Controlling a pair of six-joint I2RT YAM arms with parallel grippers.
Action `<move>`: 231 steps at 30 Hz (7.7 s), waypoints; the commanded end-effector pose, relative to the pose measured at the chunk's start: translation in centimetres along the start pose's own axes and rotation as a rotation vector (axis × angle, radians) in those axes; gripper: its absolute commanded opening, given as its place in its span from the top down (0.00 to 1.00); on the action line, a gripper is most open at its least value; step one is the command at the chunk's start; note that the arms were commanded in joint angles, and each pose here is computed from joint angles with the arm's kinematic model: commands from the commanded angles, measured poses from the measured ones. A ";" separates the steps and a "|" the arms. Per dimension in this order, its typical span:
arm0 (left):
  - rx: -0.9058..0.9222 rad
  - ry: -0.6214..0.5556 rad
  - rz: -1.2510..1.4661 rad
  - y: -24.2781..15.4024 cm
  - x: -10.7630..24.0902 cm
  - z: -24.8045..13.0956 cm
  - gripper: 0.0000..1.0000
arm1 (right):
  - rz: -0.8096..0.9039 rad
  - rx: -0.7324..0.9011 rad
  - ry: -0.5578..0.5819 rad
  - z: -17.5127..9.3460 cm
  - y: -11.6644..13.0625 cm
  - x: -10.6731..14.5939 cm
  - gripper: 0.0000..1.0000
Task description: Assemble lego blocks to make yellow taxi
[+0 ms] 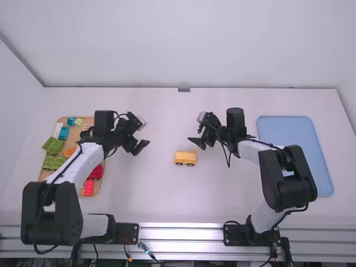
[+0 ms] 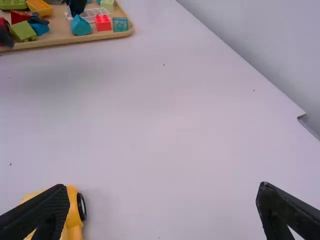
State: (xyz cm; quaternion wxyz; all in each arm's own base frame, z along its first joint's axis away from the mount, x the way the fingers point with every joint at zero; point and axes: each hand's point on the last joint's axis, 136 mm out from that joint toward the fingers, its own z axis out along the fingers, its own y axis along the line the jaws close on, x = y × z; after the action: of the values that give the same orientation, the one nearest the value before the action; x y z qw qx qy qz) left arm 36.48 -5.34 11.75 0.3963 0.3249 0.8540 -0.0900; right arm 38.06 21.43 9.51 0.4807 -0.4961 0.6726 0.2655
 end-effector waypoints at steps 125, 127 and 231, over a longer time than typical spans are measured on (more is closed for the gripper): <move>-1.179 0.247 -2.038 18.0 25.9 -6.5 0.71 | 0.055 0.084 0.044 -0.1 -1.6 0.3 0.01; -1.179 0.247 -2.038 18.0 25.9 -6.5 0.71 | 0.055 0.084 0.044 -0.1 -1.6 0.3 0.01; 0.857 -0.655 0.037 -10.9 -13.6 -3.9 0.83 | 0.228 -0.539 -0.363 -0.6 5.9 -18.2 0.71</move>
State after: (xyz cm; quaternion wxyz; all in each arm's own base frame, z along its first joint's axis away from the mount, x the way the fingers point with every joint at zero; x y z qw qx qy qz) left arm 33.73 -18.66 22.69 0.4691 0.4111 0.5801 -0.5238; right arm 33.07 30.30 24.56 0.4059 -0.4628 0.5446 0.5696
